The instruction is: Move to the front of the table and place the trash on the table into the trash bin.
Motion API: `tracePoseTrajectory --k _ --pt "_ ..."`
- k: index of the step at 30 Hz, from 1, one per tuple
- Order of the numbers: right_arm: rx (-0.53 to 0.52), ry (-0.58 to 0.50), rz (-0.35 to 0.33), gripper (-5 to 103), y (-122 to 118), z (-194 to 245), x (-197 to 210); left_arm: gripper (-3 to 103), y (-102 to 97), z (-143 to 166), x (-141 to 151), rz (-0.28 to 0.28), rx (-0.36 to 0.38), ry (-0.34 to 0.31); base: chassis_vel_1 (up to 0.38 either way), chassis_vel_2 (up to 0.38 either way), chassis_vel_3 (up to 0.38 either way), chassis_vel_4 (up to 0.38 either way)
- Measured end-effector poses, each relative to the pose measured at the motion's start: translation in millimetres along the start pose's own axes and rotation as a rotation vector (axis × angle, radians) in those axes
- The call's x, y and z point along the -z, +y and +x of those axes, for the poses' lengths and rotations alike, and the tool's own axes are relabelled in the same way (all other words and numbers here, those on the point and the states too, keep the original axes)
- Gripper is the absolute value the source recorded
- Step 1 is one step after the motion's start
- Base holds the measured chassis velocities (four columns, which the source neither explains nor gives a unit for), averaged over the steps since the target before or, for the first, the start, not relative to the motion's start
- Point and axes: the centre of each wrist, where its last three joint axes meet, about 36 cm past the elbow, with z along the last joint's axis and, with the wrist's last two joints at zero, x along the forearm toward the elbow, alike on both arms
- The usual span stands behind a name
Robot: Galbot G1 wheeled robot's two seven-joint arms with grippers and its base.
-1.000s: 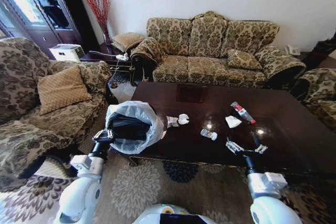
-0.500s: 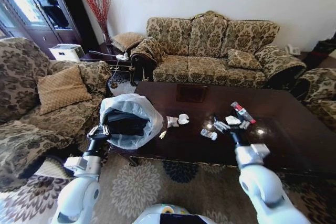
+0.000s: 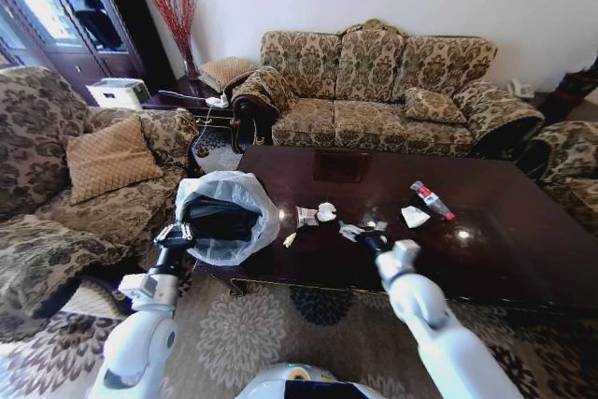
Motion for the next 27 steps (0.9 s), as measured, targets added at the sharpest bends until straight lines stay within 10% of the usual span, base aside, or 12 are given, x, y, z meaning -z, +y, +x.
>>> tracePoseTrajectory --k 17,27 --pt "0.025 0.117 0.073 103 30 -132 -41 1 -0.9 -3 3 0.025 -0.005 -0.01 0.0 0.0 0.0 0.0" --pt "0.018 0.158 0.104 74 26 -156 -63 1 -0.9 4 5 0.02 0.001 -0.007 0.0 0.0 0.0 0.0"
